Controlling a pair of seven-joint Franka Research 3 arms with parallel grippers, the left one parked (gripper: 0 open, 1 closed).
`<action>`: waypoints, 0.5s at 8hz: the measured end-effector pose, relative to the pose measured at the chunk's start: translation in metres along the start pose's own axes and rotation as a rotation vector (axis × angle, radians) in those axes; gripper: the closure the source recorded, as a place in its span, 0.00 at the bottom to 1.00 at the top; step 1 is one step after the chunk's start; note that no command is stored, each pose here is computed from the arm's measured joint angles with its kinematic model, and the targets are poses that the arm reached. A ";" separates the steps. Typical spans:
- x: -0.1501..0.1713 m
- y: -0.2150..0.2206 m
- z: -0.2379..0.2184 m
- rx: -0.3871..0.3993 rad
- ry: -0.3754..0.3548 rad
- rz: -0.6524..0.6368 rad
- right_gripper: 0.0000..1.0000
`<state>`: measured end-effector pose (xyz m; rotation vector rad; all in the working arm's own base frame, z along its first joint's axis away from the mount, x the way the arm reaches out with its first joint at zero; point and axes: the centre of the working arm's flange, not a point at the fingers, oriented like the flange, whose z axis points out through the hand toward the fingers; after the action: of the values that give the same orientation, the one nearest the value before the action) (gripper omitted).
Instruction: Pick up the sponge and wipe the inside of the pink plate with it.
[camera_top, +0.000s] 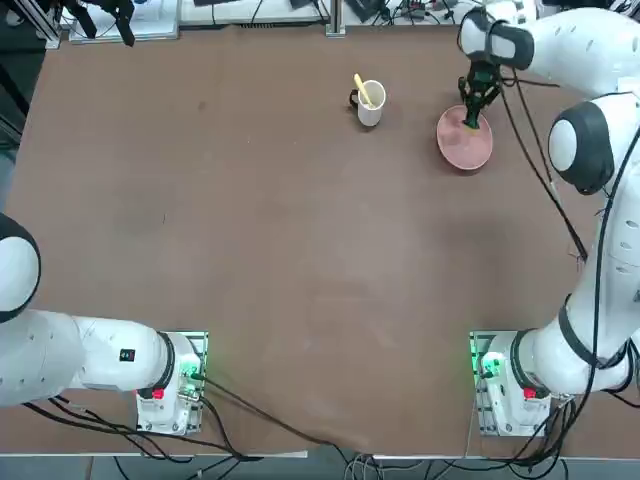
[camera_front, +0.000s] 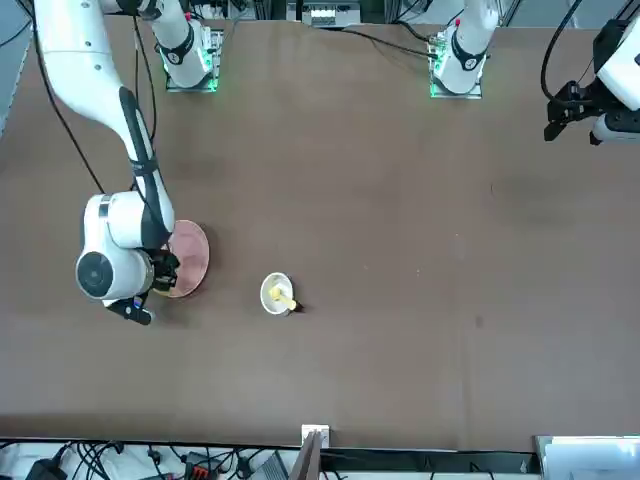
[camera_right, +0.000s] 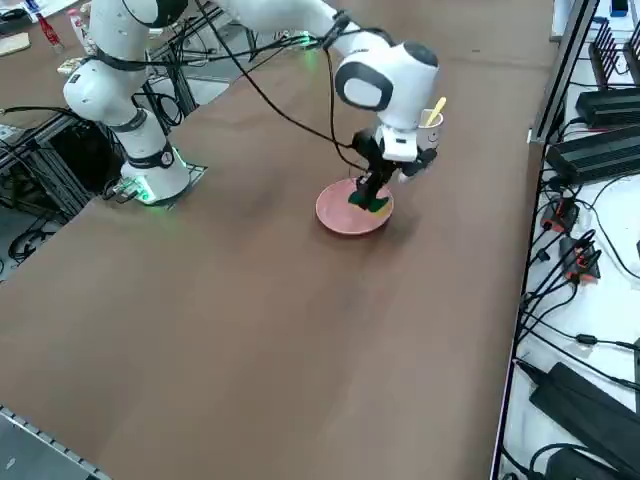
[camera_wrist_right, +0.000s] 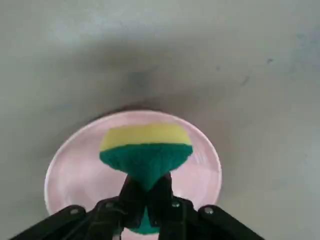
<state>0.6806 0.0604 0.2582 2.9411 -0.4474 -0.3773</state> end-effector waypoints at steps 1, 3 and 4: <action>-0.001 0.011 -0.019 0.012 -0.016 -0.023 0.93; -0.001 0.060 -0.048 0.030 -0.061 -0.092 0.93; 0.001 0.090 -0.052 0.039 -0.091 -0.136 0.93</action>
<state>0.6707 -0.0199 0.3237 3.0104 -0.2679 -0.5265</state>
